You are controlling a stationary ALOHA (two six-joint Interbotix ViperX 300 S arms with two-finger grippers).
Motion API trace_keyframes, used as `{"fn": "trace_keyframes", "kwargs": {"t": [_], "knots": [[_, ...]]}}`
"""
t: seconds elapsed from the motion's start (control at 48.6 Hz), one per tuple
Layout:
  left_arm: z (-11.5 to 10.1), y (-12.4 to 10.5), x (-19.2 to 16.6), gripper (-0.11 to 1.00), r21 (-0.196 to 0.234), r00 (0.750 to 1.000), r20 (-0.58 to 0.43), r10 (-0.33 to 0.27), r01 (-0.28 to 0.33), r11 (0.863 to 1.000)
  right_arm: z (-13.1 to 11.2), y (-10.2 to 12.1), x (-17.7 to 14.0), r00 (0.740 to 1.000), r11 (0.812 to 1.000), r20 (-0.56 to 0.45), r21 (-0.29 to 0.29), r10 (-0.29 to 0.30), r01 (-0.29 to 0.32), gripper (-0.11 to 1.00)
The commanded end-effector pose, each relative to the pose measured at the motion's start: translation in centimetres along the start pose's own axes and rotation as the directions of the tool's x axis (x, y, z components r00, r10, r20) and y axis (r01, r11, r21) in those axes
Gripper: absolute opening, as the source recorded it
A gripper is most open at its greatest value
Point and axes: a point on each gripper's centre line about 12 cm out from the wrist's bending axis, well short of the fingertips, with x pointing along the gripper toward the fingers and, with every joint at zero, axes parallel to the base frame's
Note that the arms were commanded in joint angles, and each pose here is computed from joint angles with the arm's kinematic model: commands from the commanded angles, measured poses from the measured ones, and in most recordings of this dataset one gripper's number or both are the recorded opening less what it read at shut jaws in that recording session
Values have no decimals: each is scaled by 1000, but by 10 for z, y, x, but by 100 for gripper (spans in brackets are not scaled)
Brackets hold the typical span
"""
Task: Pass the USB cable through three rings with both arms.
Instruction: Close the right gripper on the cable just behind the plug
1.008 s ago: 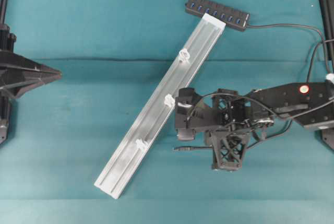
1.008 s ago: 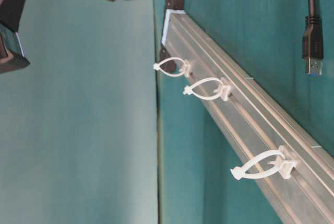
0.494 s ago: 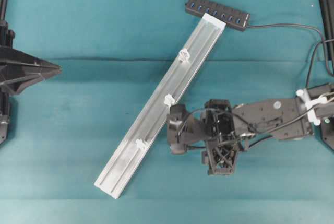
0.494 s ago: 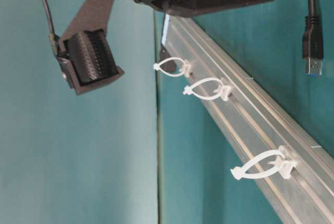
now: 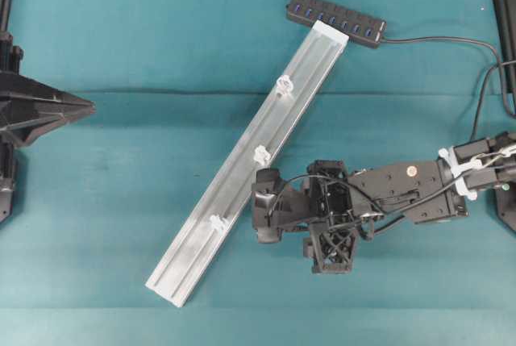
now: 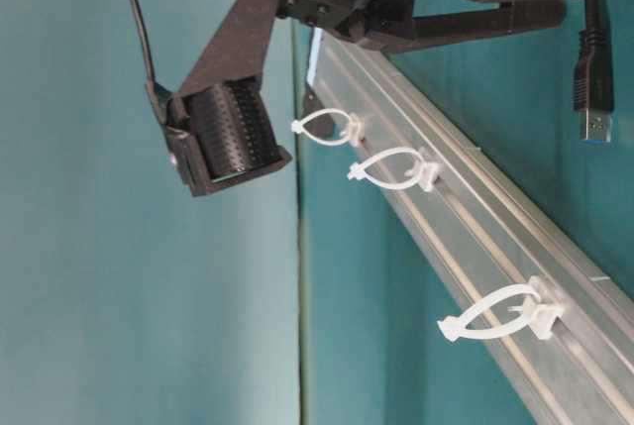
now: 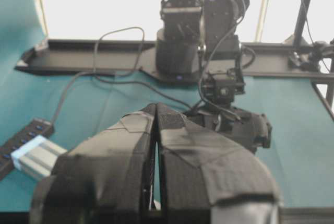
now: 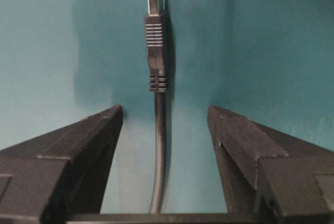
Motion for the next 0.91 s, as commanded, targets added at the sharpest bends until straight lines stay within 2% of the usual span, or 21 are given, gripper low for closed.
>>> {"fn": "trace_keyframes", "kwargs": {"t": [0.0, 0.123, 0.412, 0.576, 0.72, 0.885], "knots": [[7, 0, 2, 0, 2, 1000, 20, 2, -2, 1000, 0, 0, 4, 1000, 1000, -4, 8, -2, 2, 78], [7, 0, 2, 0, 2, 1000, 20, 2, -2, 1000, -4, -1, 6, 1000, 1000, -17, 13, -3, 4, 78], [7, 0, 1, 0, 3, 1000, 18, 1, -1, 1000, -12, -2, 11, 999, 997, -39, 76, -7, 10, 74], [6, 0, 1, 0, 3, 1000, 15, 2, -2, 1000, -11, -1, 11, 999, 997, -36, 72, -6, 9, 62], [6, 0, 1, 0, 3, 1000, 17, 2, -2, 1000, -11, 0, 11, 999, 998, -37, 66, -5, 8, 41], [7, 0, 1, 0, 3, 1000, 18, 2, -2, 1000, -12, 2, 11, 999, 998, -41, 57, -5, 7, 40]]}}
